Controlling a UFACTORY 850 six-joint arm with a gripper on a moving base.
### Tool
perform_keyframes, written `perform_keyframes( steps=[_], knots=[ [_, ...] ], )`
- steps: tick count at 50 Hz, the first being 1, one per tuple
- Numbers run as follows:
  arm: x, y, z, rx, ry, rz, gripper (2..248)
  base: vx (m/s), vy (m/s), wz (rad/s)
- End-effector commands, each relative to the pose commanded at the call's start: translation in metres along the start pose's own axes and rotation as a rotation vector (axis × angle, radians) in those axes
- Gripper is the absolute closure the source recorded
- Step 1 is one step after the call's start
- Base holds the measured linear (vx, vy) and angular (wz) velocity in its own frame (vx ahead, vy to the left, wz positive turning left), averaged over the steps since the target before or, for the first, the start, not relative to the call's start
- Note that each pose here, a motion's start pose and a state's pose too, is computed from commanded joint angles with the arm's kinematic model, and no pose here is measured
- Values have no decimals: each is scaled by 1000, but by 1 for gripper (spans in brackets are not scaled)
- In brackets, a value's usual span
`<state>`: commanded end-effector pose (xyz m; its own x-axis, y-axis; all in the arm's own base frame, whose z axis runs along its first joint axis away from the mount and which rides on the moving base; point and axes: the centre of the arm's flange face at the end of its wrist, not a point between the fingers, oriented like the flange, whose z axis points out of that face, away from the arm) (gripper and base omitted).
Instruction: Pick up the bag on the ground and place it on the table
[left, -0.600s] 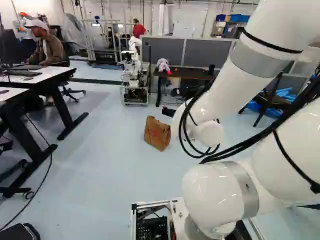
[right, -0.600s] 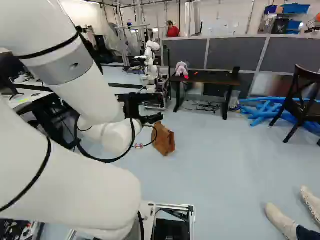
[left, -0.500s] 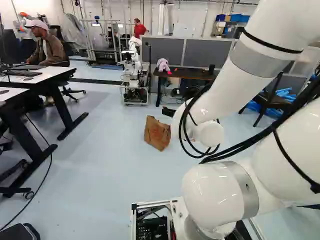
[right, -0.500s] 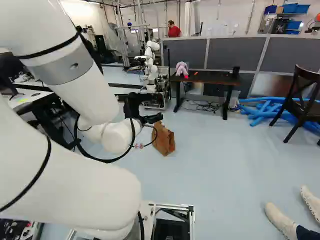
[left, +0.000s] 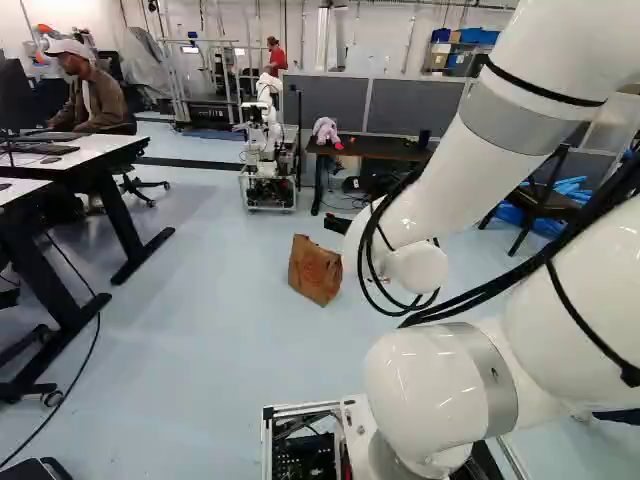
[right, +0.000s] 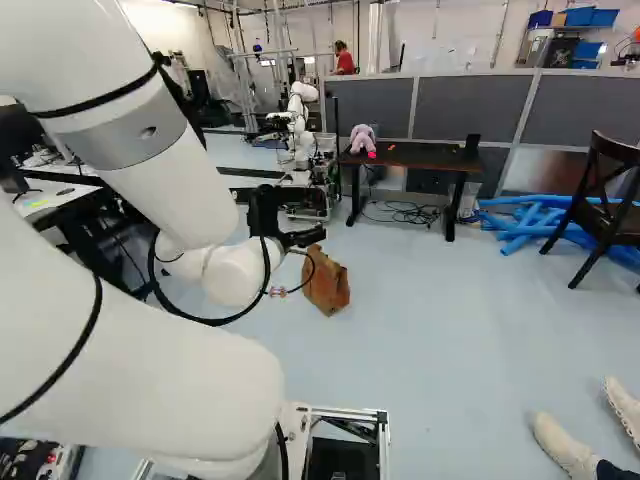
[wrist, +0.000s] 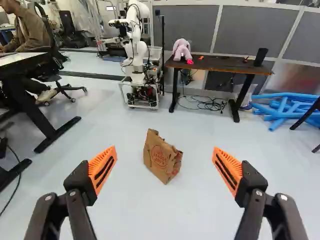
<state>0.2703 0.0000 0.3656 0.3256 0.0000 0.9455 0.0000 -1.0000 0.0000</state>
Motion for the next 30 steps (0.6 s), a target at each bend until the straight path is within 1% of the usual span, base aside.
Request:
perform_keyframes(
  steps=[30],
  knots=[
    [0, 0, 0, 0, 0, 0, 3, 116, -2, -12]
  ],
)
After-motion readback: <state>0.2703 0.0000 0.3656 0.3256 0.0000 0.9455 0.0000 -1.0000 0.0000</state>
